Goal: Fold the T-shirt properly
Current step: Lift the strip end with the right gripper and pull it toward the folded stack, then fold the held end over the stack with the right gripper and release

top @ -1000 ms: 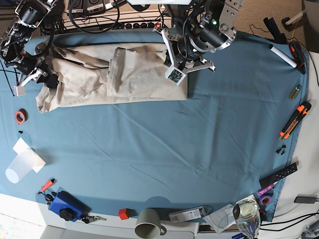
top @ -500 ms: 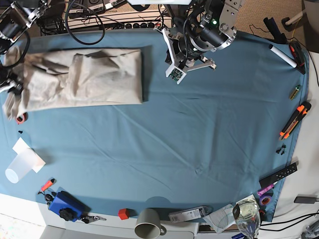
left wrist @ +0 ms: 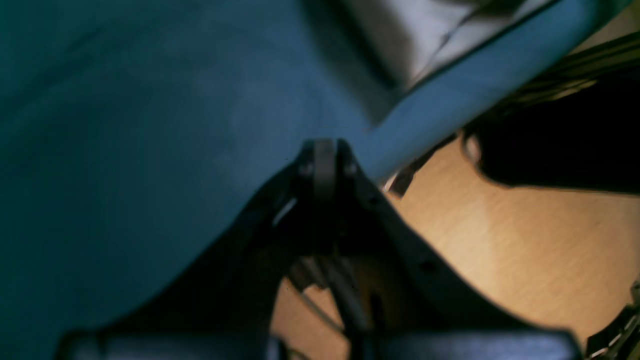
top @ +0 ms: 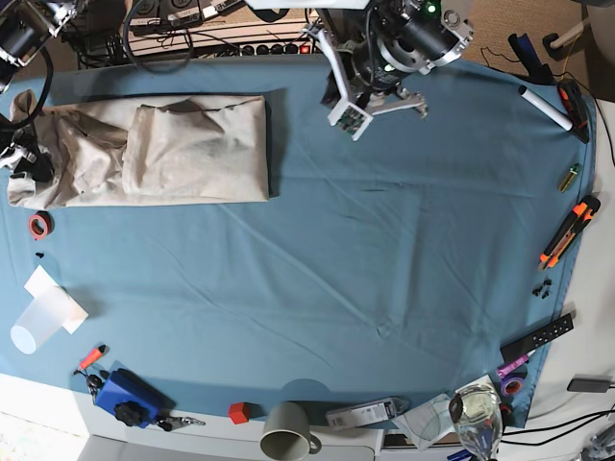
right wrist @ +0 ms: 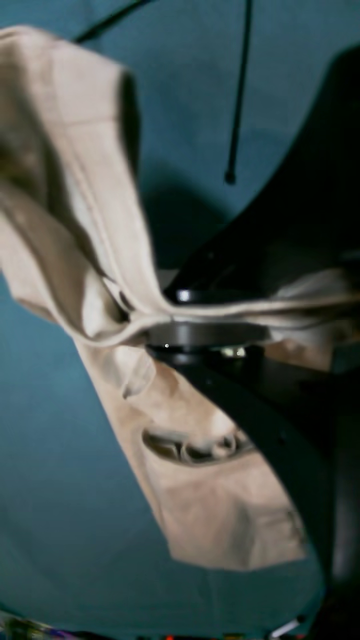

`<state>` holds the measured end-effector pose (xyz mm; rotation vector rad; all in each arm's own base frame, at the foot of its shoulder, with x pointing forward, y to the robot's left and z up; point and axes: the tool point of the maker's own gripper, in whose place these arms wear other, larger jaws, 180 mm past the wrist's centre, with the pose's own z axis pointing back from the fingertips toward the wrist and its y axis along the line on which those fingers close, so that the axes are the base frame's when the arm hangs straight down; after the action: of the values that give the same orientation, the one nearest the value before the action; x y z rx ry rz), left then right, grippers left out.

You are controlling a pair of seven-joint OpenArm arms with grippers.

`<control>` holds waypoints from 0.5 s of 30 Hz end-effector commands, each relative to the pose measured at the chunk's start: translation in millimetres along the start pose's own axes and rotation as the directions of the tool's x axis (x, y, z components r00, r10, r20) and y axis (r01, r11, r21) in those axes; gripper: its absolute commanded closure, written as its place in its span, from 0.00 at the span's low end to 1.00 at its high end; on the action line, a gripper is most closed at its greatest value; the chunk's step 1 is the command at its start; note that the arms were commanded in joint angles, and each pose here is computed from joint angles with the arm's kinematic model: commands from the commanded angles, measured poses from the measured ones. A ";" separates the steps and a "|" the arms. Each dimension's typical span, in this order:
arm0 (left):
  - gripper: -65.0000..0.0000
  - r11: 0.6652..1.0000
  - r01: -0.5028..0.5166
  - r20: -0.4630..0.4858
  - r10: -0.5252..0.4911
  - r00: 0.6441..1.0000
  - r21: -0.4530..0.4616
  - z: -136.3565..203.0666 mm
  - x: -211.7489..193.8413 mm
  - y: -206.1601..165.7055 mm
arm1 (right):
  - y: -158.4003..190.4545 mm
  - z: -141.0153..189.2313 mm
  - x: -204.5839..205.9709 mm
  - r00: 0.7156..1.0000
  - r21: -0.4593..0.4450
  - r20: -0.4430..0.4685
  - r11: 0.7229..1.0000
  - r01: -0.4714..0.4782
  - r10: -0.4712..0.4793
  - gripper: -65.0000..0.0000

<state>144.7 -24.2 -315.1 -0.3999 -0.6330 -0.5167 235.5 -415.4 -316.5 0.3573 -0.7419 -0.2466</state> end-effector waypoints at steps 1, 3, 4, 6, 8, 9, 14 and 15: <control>1.00 1.000 -0.002 0.028 0.002 1.000 -0.005 3.2 5.6 -3.1 | 6.9 11.9 23.1 0.996 -0.002 0.056 0.998 -0.064 0.064 1.00; 1.00 1.000 -0.004 0.018 0.004 1.000 -0.002 3.5 2.2 -3.4 | 19.9 14.4 21.0 0.991 0.001 0.058 0.993 -0.117 0.117 1.00; 1.00 1.000 -0.006 0.016 0.006 1.000 -0.003 3.6 1.5 -3.8 | 29.1 14.7 20.2 0.988 0.011 0.066 0.990 -0.143 0.142 1.00; 1.00 1.000 -0.012 0.016 0.012 1.000 0.000 3.6 1.3 -3.4 | 49.9 12.8 18.8 0.978 0.032 0.092 0.981 -0.189 0.186 1.00; 1.00 1.000 -0.012 0.016 0.012 1.000 0.000 3.6 1.3 -3.4 | 71.3 8.6 17.5 0.968 0.053 0.125 0.973 -0.224 0.216 1.00; 1.00 1.000 -0.012 0.015 0.012 1.000 0.000 3.6 1.2 -3.3 | 81.3 6.5 16.1 0.964 0.065 0.141 0.969 -0.236 0.226 1.00; 1.00 1.000 -0.018 0.006 0.018 1.000 -0.004 4.1 -2.4 -5.1 | 111.9 -4.0 5.4 0.959 0.124 0.184 0.963 -0.238 0.214 1.00; 1.00 1.000 -0.019 0.004 0.019 1.000 -0.005 4.2 -3.1 -5.5 | 116.7 -7.9 2.2 0.961 0.143 0.179 0.961 -0.236 0.210 1.00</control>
<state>135.4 -22.0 -320.6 -0.3918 -0.6012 -0.5082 245.8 -306.4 -292.1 0.4080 -0.8975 -0.0261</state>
